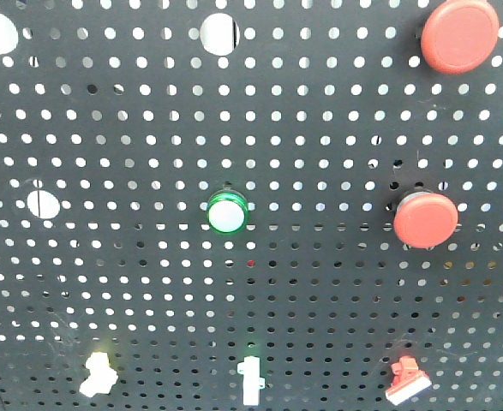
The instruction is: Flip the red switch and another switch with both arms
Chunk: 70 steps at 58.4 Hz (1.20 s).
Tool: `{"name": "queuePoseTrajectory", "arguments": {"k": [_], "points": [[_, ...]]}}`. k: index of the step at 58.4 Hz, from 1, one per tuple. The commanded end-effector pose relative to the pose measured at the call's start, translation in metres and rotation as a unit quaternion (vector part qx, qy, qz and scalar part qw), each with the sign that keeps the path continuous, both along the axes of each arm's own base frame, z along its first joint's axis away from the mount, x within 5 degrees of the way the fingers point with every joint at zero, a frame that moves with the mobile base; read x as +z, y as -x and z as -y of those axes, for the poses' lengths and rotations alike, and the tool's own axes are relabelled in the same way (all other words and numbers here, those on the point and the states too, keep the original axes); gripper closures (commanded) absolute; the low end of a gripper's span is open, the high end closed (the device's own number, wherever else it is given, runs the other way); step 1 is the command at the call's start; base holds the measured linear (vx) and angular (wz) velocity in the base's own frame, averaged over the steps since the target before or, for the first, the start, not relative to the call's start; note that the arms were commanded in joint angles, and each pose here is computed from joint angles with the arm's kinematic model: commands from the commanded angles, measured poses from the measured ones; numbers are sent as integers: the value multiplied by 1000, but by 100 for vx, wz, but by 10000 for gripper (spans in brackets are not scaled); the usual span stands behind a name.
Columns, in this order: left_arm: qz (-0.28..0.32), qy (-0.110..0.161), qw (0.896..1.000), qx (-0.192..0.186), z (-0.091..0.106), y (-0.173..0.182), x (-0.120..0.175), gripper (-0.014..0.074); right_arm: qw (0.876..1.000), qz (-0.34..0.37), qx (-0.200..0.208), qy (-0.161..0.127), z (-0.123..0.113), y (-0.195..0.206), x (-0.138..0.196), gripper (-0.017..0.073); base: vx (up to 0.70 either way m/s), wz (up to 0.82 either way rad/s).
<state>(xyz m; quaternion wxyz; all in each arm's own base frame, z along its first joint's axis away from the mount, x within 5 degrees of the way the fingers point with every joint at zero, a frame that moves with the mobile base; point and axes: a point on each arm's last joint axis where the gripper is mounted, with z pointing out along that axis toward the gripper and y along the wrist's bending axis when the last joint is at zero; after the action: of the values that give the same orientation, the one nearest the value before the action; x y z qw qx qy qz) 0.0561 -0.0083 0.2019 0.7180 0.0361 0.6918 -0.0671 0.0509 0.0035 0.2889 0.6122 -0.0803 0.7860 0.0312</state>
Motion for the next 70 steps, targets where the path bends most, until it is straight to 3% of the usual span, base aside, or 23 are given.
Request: {"name": "queuePoseTrajectory", "arguments": {"k": [1, 28, 36, 44, 48, 57, 70], "points": [[37, 13, 999, 4, -1, 1, 2, 591, 999, 48, 6, -4, -1, -1, 15, 566, 0, 0], [37, 13, 999, 4, -1, 1, 2, 591, 997, 71, 9, 1, -2, -3, 14, 566, 0, 0], [37, 13, 999, 4, -1, 1, 2, 591, 990, 138, -1, -26, -6, -17, -16, 566, 0, 0], [37, 13, 999, 4, -1, 1, 2, 591, 980, 177, -34, -84, -3, -22, -64, 566, 0, 0], [37, 13, 999, 4, -1, 1, 2, 591, 981, 154, -57, -108, 0, -20, -80, 566, 0, 0], [37, 13, 999, 4, -1, 1, 2, 591, 983, 165, -54, -56, 0, -12, -82, 566, 0, 0], [36, 13, 999, 4, -1, 1, 2, 591, 983, 174, -54, -35, 1, -5, -84, 566, 0, 0]]}}
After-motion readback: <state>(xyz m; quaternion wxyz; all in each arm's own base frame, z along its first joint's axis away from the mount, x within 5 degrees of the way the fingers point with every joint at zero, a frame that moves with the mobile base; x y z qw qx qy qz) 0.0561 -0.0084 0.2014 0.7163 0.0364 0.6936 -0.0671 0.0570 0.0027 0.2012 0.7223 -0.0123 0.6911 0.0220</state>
